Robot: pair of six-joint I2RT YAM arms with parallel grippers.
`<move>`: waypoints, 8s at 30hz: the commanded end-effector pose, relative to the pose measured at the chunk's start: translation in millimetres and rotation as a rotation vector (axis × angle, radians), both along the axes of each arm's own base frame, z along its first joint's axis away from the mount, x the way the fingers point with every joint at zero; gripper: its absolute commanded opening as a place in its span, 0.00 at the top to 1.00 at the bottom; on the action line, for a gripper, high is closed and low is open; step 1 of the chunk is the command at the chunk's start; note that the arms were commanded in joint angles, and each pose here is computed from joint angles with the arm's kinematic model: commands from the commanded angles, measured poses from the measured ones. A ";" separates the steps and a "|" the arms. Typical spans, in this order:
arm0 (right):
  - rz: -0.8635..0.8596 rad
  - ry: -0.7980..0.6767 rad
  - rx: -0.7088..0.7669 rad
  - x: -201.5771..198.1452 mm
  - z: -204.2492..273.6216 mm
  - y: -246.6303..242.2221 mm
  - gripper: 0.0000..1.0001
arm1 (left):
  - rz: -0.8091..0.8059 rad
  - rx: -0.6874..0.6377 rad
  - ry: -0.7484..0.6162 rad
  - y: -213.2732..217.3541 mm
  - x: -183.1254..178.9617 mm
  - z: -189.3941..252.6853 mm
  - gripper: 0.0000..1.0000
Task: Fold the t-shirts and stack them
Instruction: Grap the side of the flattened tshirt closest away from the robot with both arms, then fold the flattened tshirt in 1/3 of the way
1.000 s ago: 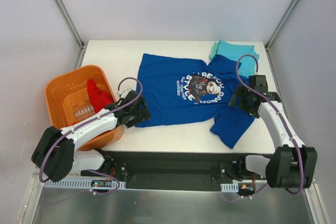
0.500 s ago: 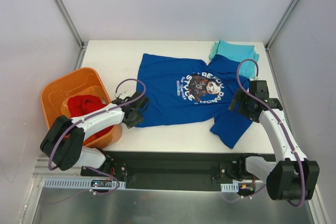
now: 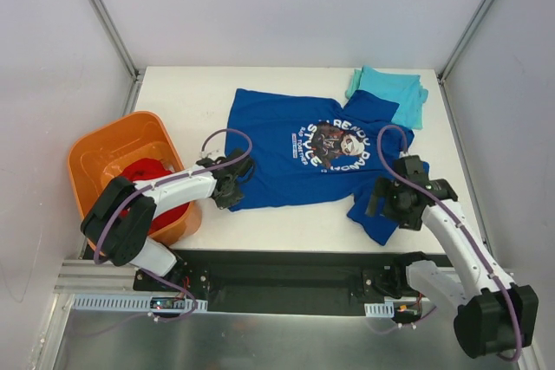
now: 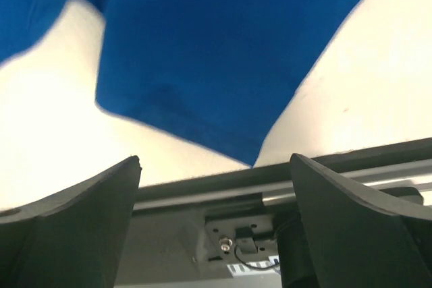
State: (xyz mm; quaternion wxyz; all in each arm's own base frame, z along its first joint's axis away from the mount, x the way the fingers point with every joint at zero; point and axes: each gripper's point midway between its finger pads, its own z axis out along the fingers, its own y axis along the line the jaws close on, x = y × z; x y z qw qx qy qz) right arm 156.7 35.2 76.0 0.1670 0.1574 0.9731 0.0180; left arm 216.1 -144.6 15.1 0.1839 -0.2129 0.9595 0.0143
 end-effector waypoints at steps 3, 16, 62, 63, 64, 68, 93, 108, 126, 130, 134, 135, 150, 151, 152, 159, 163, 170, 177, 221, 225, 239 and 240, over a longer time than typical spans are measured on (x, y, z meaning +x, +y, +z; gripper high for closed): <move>0.008 0.115 -0.033 -32.7 -11.0 24.2 0.03 | -0.024 0.010 -0.108 4.6 10.7 27.6 1.00; -0.277 0.118 0.003 -38.6 -41.8 4.3 0.11 | 0.000 -0.030 -0.261 21.5 7.9 59.5 1.00; -0.314 -0.485 -0.112 -72.5 149.1 -68.6 0.99 | -0.045 -0.352 -0.632 25.8 -13.5 170.1 1.00; -0.302 -0.483 -0.094 -74.3 147.9 -65.5 1.00 | -0.049 -0.360 -0.632 25.3 -15.0 169.9 1.00; -0.286 -0.478 -0.090 -74.9 146.9 -63.8 0.99 | -0.053 -0.373 -0.635 24.7 -17.0 171.1 1.00; -0.253 -0.507 -0.063 -77.8 156.1 -60.6 1.00 | -0.064 -0.402 -0.635 23.0 -22.1 172.4 1.00; 0.051 -0.187 0.029 -82.1 105.8 -11.0 0.94 | -0.121 -0.445 -0.598 15.9 -35.1 161.4 1.00; -0.001 -0.160 -0.170 21.8 106.3 -15.8 0.92 | 0.085 -0.093 -0.395 47.0 12.7 107.6 1.00; 0.067 0.001 -0.259 160.4 66.9 -0.3 0.91 | 0.100 0.033 -0.238 40.9 71.1 79.5 1.00; 0.075 0.019 -0.313 188.5 53.0 -2.5 0.91 | 0.112 0.051 -0.216 42.5 78.3 74.0 1.00; 0.066 0.023 -0.361 207.2 50.2 -8.1 0.91 | 0.165 0.064 -0.206 50.9 79.6 67.4 1.00; 0.068 0.030 -0.373 207.9 50.0 -10.2 0.91 | 0.176 0.068 -0.207 53.8 79.1 67.0 1.00; 0.108 0.048 -0.356 219.0 34.2 -11.2 0.87 | 0.203 0.080 -0.212 60.9 91.2 69.0 0.83; 0.115 0.050 -0.348 221.4 32.5 -9.3 0.87 | 0.194 0.077 -0.201 58.2 92.4 66.2 0.75; 0.130 0.050 -0.344 223.8 32.0 -7.8 0.86 | 0.189 0.071 -0.196 56.2 93.3 65.9 0.58; 0.149 0.066 -0.328 234.0 33.6 -3.0 0.24 | 0.119 0.016 -0.253 38.7 107.4 91.9 0.09; 0.042 0.053 -0.337 205.1 44.4 -15.5 0.03 | 0.022 -0.053 -0.321 11.6 110.5 115.9 0.01; -0.202 0.044 -0.026 92.4 27.1 -39.2 0.03 | -0.184 -0.219 -0.300 -49.9 80.1 114.0 0.01; -0.400 0.095 0.155 31.5 -6.4 -69.0 0.10 | -0.230 -0.345 -0.165 -70.7 38.1 54.1 0.00; -0.326 0.105 0.064 63.2 -12.5 -80.9 0.99 | -0.182 -0.166 -0.064 -4.7 6.6 -17.2 0.01; -0.343 0.068 -0.023 67.6 5.5 -97.6 0.99 | -0.178 -0.166 -0.062 -2.6 5.9 -17.9 0.01; -0.268 0.203 -0.200 89.7 10.5 -119.9 0.99 | -0.162 -0.169 -0.007 5.8 -3.1 -29.6 0.01; -0.261 0.223 -0.213 90.0 8.5 -120.4 0.99 | -0.165 -0.173 -0.009 5.3 -3.3 -29.2 0.01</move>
